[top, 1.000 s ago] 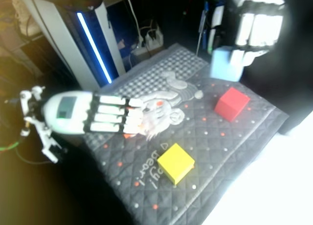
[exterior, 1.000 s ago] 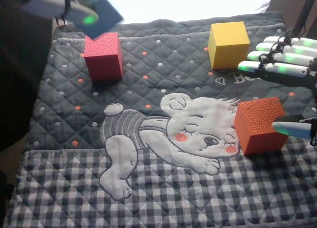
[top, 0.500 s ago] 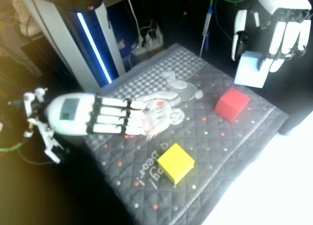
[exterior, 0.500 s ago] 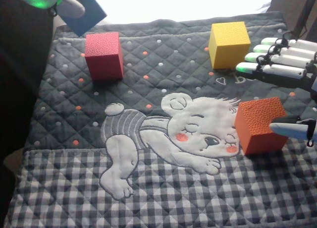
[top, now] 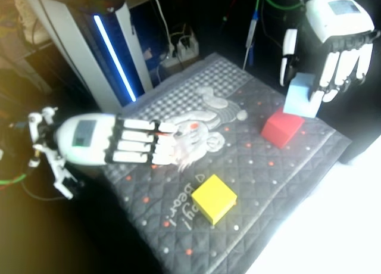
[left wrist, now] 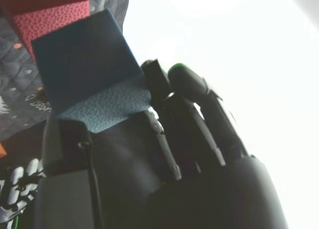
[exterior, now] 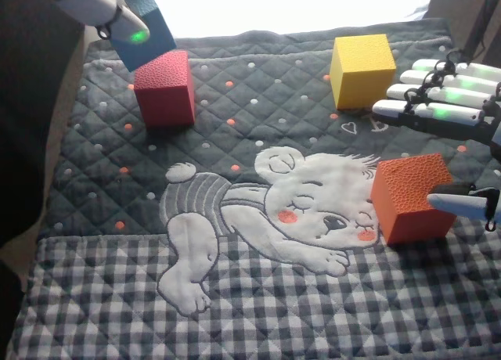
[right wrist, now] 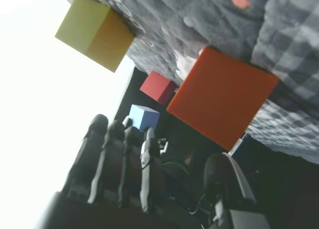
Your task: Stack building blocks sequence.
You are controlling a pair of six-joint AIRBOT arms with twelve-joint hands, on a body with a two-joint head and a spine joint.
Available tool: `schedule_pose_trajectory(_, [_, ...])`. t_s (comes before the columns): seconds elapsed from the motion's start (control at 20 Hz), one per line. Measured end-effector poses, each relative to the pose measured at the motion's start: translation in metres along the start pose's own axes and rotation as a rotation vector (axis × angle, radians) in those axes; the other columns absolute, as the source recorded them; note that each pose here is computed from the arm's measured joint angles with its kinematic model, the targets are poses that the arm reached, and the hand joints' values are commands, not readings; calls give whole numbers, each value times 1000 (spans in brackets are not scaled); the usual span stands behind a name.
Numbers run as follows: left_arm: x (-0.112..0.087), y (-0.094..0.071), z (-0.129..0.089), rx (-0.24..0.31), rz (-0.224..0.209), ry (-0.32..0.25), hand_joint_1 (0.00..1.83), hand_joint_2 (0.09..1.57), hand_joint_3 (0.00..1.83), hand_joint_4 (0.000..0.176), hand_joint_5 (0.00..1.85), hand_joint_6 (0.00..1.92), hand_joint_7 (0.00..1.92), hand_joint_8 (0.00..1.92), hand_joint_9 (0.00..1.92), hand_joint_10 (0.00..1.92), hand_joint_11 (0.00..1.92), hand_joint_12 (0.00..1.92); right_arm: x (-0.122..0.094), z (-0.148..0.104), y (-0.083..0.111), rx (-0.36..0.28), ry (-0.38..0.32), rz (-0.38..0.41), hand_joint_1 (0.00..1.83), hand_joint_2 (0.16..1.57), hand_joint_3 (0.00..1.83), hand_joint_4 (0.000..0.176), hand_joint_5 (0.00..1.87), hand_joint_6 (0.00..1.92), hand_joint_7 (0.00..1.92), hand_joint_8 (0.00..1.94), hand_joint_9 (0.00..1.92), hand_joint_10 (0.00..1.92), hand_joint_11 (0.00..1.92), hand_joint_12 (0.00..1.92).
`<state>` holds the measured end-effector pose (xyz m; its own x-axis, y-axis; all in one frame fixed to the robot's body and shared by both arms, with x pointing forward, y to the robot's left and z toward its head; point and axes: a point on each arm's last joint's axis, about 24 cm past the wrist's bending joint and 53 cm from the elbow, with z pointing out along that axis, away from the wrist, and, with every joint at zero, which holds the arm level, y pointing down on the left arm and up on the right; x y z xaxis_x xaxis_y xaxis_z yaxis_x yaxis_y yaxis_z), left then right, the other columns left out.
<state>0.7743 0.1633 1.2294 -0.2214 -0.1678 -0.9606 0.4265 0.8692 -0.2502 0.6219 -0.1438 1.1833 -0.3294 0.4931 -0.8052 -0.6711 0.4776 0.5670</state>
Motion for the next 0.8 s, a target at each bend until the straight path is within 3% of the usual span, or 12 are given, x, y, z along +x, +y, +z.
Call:
schedule_pose_trajectory(0.05, [2, 0, 2, -1, -2, 4, 1263, 1032, 1, 0, 1197, 498, 1177, 768, 1267, 178, 853, 1157, 0, 0, 0, 0, 0, 0, 653, 1277, 5, 51, 232, 1, 212, 5, 178, 10, 94, 32])
schedule_pose_trajectory(0.2, [4, -12, 10, 24, -41, -3, 1291, 1044, 0, 0, 1235, 297, 1136, 946, 1311, 79, 827, 1192, 1, 1, 0, -2, 0, 1, 684, 1279, 2, 56, 237, 2, 192, 2, 151, 0, 73, 23])
schedule_pose_trajectory(0.25, [3, -14, 11, 29, -43, -7, 1290, 1038, 1, 0, 1244, 289, 1147, 923, 1313, 67, 836, 1152, 1, 1, -1, -1, 1, 2, 707, 1283, 3, 47, 235, 1, 193, 2, 150, 0, 71, 22])
schedule_pose_trajectory(0.4, [5, -19, 12, 45, -41, -11, 1297, 1020, 0, 0, 1233, 337, 1238, 744, 1376, 48, 860, 1160, 1, 1, 0, -1, 0, 2, 626, 1269, 0, 52, 233, 1, 199, 2, 156, 2, 90, 31])
schedule_pose_trajectory(0.5, [12, -19, 13, 44, -47, 4, 1299, 1024, 0, 0, 1245, 285, 1214, 804, 1394, 46, 843, 1197, 1, 1, -1, 0, 0, 2, 613, 1272, 0, 52, 236, 1, 204, 3, 153, 1, 99, 35])
schedule_pose_trajectory(0.55, [16, -19, 13, 43, -48, 12, 1298, 1025, 0, 0, 1262, 248, 1207, 820, 1369, 33, 645, 1238, 1, 1, 0, -1, 0, 2, 624, 1281, 4, 46, 229, 0, 200, 0, 152, 0, 91, 32])
schedule_pose_trajectory(0.65, [19, -22, 15, 47, -48, 19, 1286, 1022, 1, 0, 1292, 228, 1193, 811, 1372, 33, 731, 1327, 1, 1, 0, -1, 0, 3, 641, 1278, 1, 51, 238, 2, 209, 2, 162, 2, 96, 33])
schedule_pose_trajectory(0.7, [19, -23, 15, 50, -48, 16, 1282, 1029, 0, 0, 1287, 243, 1168, 853, 1341, 20, 706, 1362, 1, 1, 0, -1, 0, 3, 638, 1278, 1, 45, 233, 0, 211, 3, 169, 5, 103, 36])
schedule_pose_trajectory(0.75, [19, -23, 15, 50, -47, 16, 1277, 1025, 1, 0, 1278, 286, 1175, 819, 1345, 20, 756, 1305, 1, 1, -1, 1, -2, 4, 604, 1275, 0, 46, 233, 0, 220, 4, 178, 7, 118, 42])
schedule_pose_trajectory(0.8, [19, -23, 15, 49, -45, 17, 1289, 1037, 3, 0, 1292, 194, 1129, 953, 1370, 36, 781, 1330, 1, 1, -1, 3, -3, 5, 594, 1268, 0, 46, 237, 2, 221, 4, 186, 9, 126, 45])
